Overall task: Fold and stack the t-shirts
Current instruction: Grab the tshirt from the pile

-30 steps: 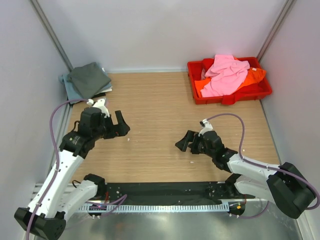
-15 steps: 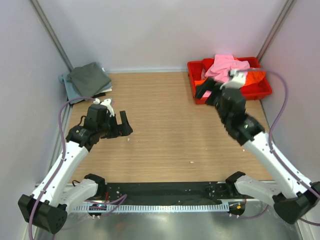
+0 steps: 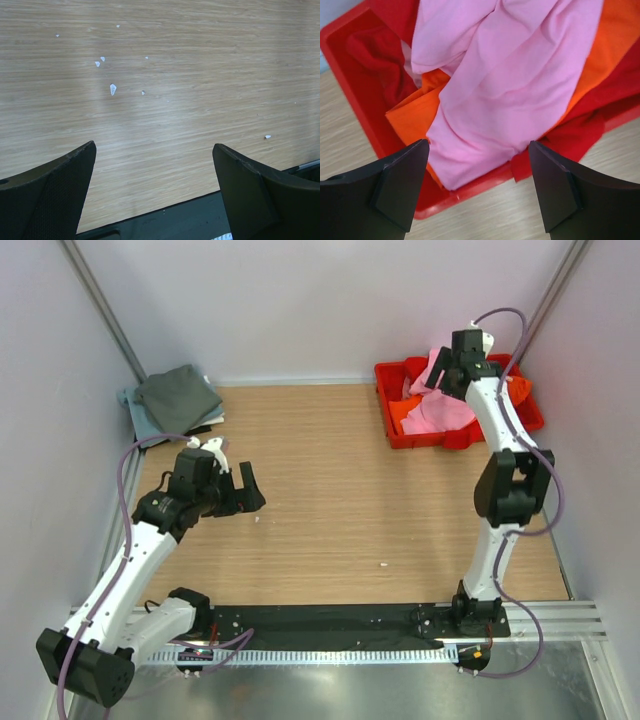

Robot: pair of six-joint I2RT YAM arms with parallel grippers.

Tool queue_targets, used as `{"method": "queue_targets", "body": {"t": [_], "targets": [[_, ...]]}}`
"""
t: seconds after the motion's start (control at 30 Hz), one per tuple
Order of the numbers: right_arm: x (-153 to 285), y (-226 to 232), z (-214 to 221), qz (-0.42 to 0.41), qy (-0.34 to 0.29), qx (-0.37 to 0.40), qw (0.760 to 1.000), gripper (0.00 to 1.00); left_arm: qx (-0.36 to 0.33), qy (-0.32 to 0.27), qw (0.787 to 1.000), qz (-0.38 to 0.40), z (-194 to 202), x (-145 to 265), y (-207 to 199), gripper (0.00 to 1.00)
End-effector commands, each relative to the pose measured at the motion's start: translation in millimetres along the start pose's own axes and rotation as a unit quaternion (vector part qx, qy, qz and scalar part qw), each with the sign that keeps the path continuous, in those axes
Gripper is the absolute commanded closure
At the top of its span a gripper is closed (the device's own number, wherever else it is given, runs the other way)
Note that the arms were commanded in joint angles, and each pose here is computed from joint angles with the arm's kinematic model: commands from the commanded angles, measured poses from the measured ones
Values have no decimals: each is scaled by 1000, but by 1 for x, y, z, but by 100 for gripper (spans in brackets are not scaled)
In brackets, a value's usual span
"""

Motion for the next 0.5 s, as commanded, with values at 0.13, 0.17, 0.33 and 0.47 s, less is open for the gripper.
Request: {"method": "queue_targets", "body": {"t": [0.13, 0.17, 0.33, 0.47], "targets": [[-37, 4, -30, -6, 14, 5, 1000, 15, -6, -7, 1000, 10, -3, 0, -3, 1], [-42, 6, -29, -16, 15, 3, 1000, 15, -6, -8, 1000, 8, -3, 1, -3, 1], [-75, -7, -23, -10, 22, -16, 1000, 17, -5, -7, 1000, 7, -3, -1, -3, 1], [-87, -7, -18, -11, 27, -17, 999, 17, -5, -2, 1000, 6, -4, -2, -3, 1]]}}
Point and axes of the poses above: each gripper's point midway between its finger pads, its own x axis back along the fingers, its own y axis along the line the jaws close on, z = x × y, the point moved 10 cm from there along x, back along the fingers, and after that the axes turned 11 degrees about x, right-handed, at the moved point
